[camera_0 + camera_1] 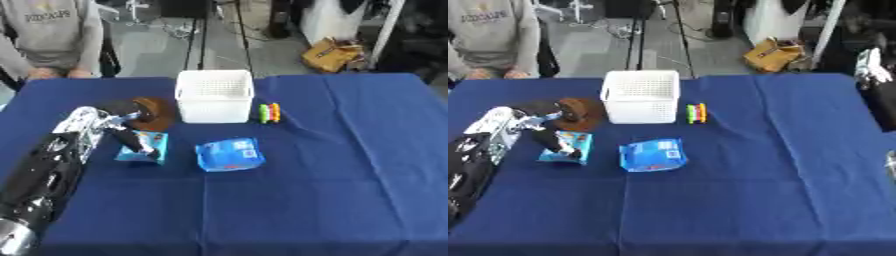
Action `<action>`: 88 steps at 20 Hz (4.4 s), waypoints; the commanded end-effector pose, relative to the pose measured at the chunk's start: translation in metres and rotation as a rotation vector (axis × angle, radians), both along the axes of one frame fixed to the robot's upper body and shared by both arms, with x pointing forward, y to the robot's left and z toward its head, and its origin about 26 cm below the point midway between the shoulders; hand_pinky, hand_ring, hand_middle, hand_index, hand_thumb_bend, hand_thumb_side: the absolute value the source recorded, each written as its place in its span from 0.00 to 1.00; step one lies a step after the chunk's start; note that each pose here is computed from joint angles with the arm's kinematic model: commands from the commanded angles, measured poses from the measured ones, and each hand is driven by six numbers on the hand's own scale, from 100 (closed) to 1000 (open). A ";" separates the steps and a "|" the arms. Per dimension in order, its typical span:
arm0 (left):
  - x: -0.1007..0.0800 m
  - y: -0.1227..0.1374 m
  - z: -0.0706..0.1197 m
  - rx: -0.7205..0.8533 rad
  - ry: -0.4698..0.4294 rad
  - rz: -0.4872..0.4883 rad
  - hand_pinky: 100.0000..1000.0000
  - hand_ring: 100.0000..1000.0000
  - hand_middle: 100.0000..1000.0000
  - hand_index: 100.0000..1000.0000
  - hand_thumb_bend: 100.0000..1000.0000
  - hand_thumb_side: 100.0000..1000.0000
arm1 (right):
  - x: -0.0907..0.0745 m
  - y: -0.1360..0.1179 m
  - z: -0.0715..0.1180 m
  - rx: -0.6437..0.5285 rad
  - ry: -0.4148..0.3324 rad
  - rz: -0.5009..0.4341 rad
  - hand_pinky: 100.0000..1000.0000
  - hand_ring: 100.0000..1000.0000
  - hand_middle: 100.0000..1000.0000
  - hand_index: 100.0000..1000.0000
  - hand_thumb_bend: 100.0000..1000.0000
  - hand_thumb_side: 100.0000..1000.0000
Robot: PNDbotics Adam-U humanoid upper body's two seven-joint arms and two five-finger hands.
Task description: Pick up objects on the table and place them in the box.
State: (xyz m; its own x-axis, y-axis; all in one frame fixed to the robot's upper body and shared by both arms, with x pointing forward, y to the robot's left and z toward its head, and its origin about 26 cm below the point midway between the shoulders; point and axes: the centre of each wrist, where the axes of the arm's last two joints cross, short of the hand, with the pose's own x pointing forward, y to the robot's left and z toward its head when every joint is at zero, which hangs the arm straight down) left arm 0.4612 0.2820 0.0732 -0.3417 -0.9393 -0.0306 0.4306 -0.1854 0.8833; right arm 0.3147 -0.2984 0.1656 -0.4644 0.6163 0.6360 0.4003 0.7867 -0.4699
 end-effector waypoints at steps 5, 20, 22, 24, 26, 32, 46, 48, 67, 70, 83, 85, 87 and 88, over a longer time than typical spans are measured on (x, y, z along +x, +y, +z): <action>0.009 0.010 0.030 0.013 -0.021 0.023 0.95 0.88 0.86 0.90 0.75 0.46 | 0.001 0.000 0.015 -0.020 -0.042 0.013 0.50 0.63 0.67 0.81 0.00 0.68; 0.013 0.024 0.074 0.003 0.077 0.025 0.96 0.89 0.86 0.90 0.73 0.49 | 0.002 -0.002 0.017 -0.020 -0.048 0.008 0.50 0.63 0.67 0.81 0.00 0.68; 0.012 0.026 0.069 0.016 0.110 0.030 0.97 0.89 0.86 0.90 0.73 0.48 | 0.002 -0.002 0.017 -0.020 -0.048 0.006 0.50 0.63 0.67 0.81 0.00 0.68; 0.012 0.027 0.067 0.028 0.137 0.031 0.97 0.89 0.85 0.90 0.73 0.48 | 0.002 -0.002 0.017 -0.020 -0.049 0.005 0.50 0.63 0.67 0.81 0.00 0.68; 0.011 0.028 0.067 0.034 0.150 0.031 0.97 0.89 0.85 0.90 0.73 0.47 | 0.002 -0.002 0.017 -0.020 -0.050 0.005 0.50 0.63 0.67 0.81 0.00 0.68; 0.011 0.029 0.063 0.041 0.181 0.029 0.98 0.89 0.86 0.90 0.66 0.40 | 0.002 -0.002 0.016 -0.019 -0.047 0.008 0.50 0.64 0.67 0.81 0.00 0.68; 0.009 0.028 0.050 0.070 0.196 0.037 0.98 0.89 0.87 0.91 0.68 0.40 | 0.002 -0.001 0.016 -0.018 -0.045 0.013 0.50 0.64 0.67 0.81 0.00 0.68; 0.008 0.027 0.048 0.072 0.187 0.038 0.98 0.90 0.87 0.91 0.68 0.40 | 0.002 -0.001 0.015 -0.018 -0.044 0.013 0.50 0.64 0.67 0.81 0.00 0.68; 0.007 0.025 0.030 0.045 0.092 0.059 0.97 0.87 0.85 0.91 0.68 0.42 | 0.002 0.001 0.018 -0.020 -0.052 0.026 0.50 0.64 0.67 0.81 0.00 0.68; 0.008 0.024 0.031 0.038 0.102 0.063 0.89 0.76 0.62 0.79 0.61 0.39 | 0.003 0.001 0.019 -0.018 -0.054 0.029 0.50 0.64 0.67 0.82 0.00 0.68; 0.011 0.022 0.070 -0.003 -0.145 0.121 0.49 0.32 0.24 0.44 0.23 0.25 | 0.003 0.000 0.018 -0.016 -0.053 0.024 0.50 0.64 0.67 0.82 0.00 0.68; 0.012 0.021 0.079 -0.019 -0.167 0.124 0.50 0.32 0.24 0.44 0.23 0.26 | 0.003 0.000 0.018 -0.017 -0.053 0.025 0.50 0.64 0.67 0.82 0.00 0.68; 0.014 0.017 0.090 -0.045 -0.215 0.125 0.50 0.33 0.24 0.45 0.24 0.27 | 0.003 0.000 0.018 -0.017 -0.052 0.026 0.50 0.64 0.67 0.82 0.00 0.68; 0.015 0.014 0.094 -0.056 -0.239 0.127 0.50 0.32 0.24 0.44 0.24 0.27 | 0.003 0.000 0.018 -0.017 -0.051 0.027 0.50 0.64 0.67 0.82 0.00 0.68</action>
